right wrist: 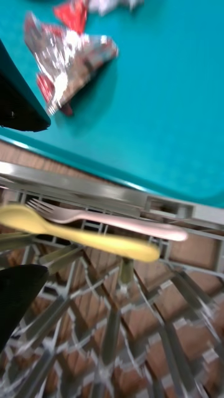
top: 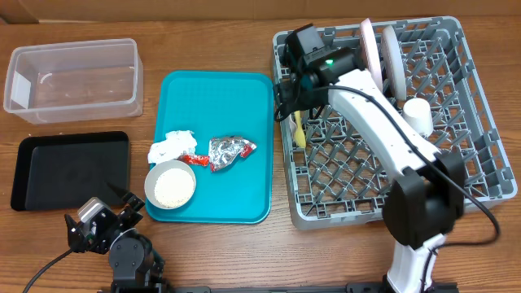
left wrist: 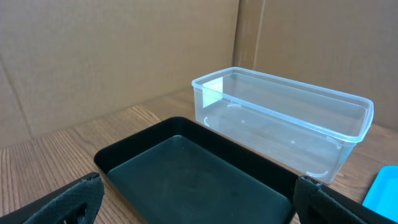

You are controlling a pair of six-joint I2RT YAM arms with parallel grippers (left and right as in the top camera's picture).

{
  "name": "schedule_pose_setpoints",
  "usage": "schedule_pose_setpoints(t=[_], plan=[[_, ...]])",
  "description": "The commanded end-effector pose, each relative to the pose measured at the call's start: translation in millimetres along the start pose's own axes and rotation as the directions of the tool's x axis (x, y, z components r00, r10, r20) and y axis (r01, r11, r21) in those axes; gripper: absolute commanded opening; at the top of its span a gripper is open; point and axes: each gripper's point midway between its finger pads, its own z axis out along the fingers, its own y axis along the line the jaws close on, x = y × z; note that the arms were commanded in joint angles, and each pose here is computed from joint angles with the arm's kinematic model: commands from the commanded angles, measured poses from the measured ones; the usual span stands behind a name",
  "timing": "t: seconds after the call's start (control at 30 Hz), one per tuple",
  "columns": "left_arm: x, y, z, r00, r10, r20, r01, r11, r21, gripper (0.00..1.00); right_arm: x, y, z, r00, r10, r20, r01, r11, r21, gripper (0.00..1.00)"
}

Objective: Sort waste into correct bins and load items into the dishwasher rack

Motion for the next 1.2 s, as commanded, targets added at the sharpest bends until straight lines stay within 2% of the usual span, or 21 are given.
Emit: schedule_pose_setpoints(t=[0.0, 0.13, 0.2, 0.27, 0.37, 0.5, 0.6, 0.7, 1.17], plan=[[0, 4, 0, 1.0, -0.016, 0.005, 0.016, 1.0, -0.022, 1.0, -20, 14, -100, 0.977, -0.004, 0.211, 0.017, 0.998, -0.057, 0.72], [0, 4, 0, 1.0, -0.016, 0.004, 0.016, 1.0, -0.022, 1.0, -12, 16, -180, 0.936, 0.064, 0.347, -0.033, 0.995, -0.095, 0.74], [0, 4, 0, 1.0, -0.016, 0.005, 0.016, 1.0, -0.022, 1.0, 0, 11, -229, 0.891, 0.142, 0.431, -0.1, 0.988, -0.119, 0.78], [0, 4, 0, 1.0, -0.016, 0.004, 0.016, 1.0, -0.022, 1.0, 12, 2, -269, 0.843, 0.187, 0.505, -0.144, 0.982, -0.123, 0.82], [0, 4, 0, 1.0, -0.016, 0.005, 0.016, 1.0, -0.022, 1.0, 38, -11, -338, 0.733, 0.194, 0.652, -0.156, 0.981, -0.117, 0.97], [0, 4, 0, 1.0, -0.016, 0.005, 0.016, 1.0, -0.022, 1.0, 68, -20, -386, 0.639, 0.197, 0.743, -0.168, 0.979, -0.115, 1.0], [0, 4, 0, 1.0, -0.016, 0.004, 0.016, 1.0, -0.022, 1.0, 87, -28, -411, 0.581, 0.199, 0.789, -0.19, 0.976, -0.106, 1.0], [0, 4, 0, 1.0, -0.016, 0.005, 0.016, 1.0, -0.022, 1.0, 95, -28, -420, 0.559, 0.2, 0.805, -0.184, 0.976, -0.114, 1.0], [0, 4, 0, 1.0, -0.018, 0.006, 0.018, 1.0, -0.019, 1.0, 104, -31, -405, 0.618, 0.196, 0.761, -0.198, 0.976, -0.091, 1.0]])
